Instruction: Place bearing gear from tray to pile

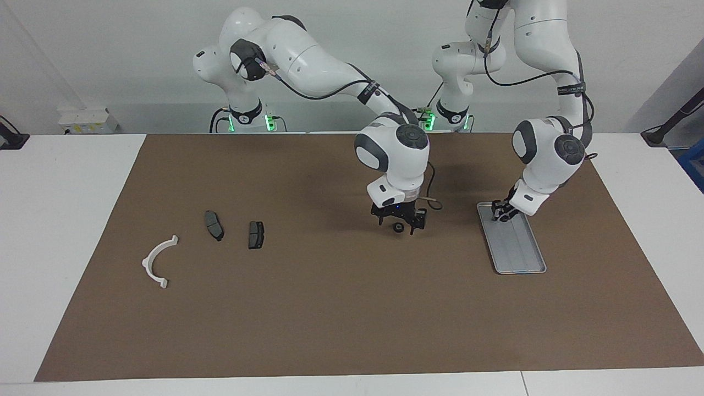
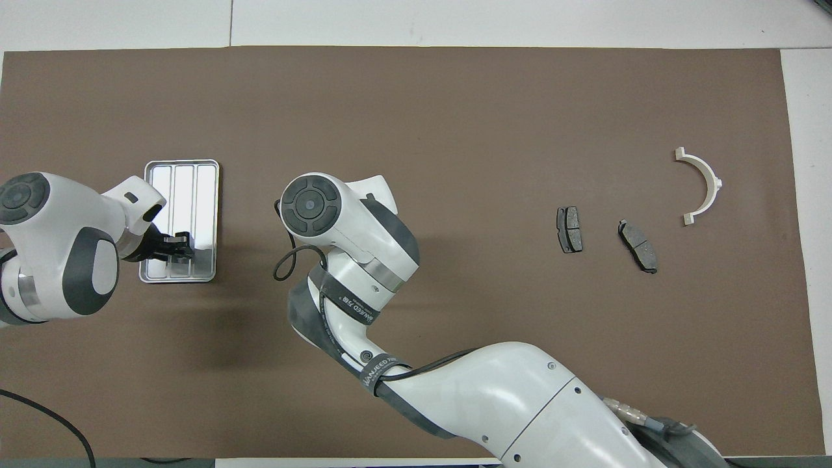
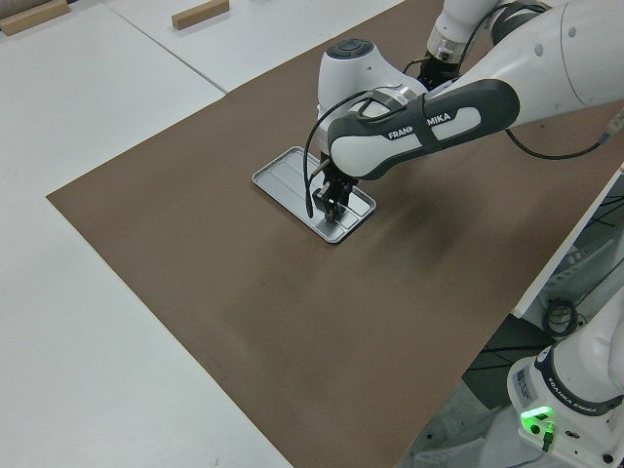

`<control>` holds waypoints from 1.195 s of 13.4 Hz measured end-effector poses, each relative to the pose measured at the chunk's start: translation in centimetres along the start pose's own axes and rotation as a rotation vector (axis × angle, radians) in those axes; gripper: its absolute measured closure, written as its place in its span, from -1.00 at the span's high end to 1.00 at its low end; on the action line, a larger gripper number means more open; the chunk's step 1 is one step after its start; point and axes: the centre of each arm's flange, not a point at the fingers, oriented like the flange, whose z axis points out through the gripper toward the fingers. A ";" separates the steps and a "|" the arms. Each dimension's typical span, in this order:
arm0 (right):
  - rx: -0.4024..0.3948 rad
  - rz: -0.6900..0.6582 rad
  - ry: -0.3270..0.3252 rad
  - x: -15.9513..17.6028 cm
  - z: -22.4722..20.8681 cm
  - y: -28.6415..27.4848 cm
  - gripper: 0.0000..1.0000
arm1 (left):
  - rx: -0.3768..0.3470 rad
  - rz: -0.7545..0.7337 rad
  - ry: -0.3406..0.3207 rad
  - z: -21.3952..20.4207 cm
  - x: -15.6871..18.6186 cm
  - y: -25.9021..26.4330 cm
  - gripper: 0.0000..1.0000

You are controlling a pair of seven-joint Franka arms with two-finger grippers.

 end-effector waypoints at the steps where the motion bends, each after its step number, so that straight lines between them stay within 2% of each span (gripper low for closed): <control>1: -0.001 -0.003 -0.004 -0.3 0.4 -0.2 1.00 | 0.000 0.000 0.001 0.0 0.0 0.0 0.01; 2: -0.005 -0.007 -0.009 -0.5 0.9 -0.4 1.00 | 0.000 0.000 0.003 0.0 0.0 0.0 0.01; 3: -0.010 -0.012 -0.014 -1.0 1.5 -0.5 1.00 | 0.000 0.000 0.006 0.0 0.1 0.0 -0.15; 4: -0.017 -0.019 -0.019 -1.5 2.1 -0.6 1.00 | 0.000 0.000 0.010 -0.1 0.1 0.0 -0.20; 6: -0.026 -0.026 -0.024 -2.1 3.0 -0.8 0.99 | 0.000 0.000 0.012 -0.1 0.1 0.0 -0.15; 9: -0.029 -0.020 -0.024 -1.7 3.0 -0.7 0.96 | 0.000 0.000 0.015 -0.1 0.1 0.0 -0.22; 10: -0.031 -0.017 -0.025 -1.5 3.0 -0.6 0.82 | 0.000 -0.001 0.015 0.0 0.1 0.0 -0.34; 11: -0.032 -0.013 -0.030 -1.4 3.0 -0.5 0.81 | 0.000 -0.001 0.015 0.0 0.1 0.0 -0.53; 16: -0.015 0.013 -0.076 -1.7 3.0 -0.6 0.77 | 0.000 -0.040 -0.004 -1.4 0.5 0.2 -0.53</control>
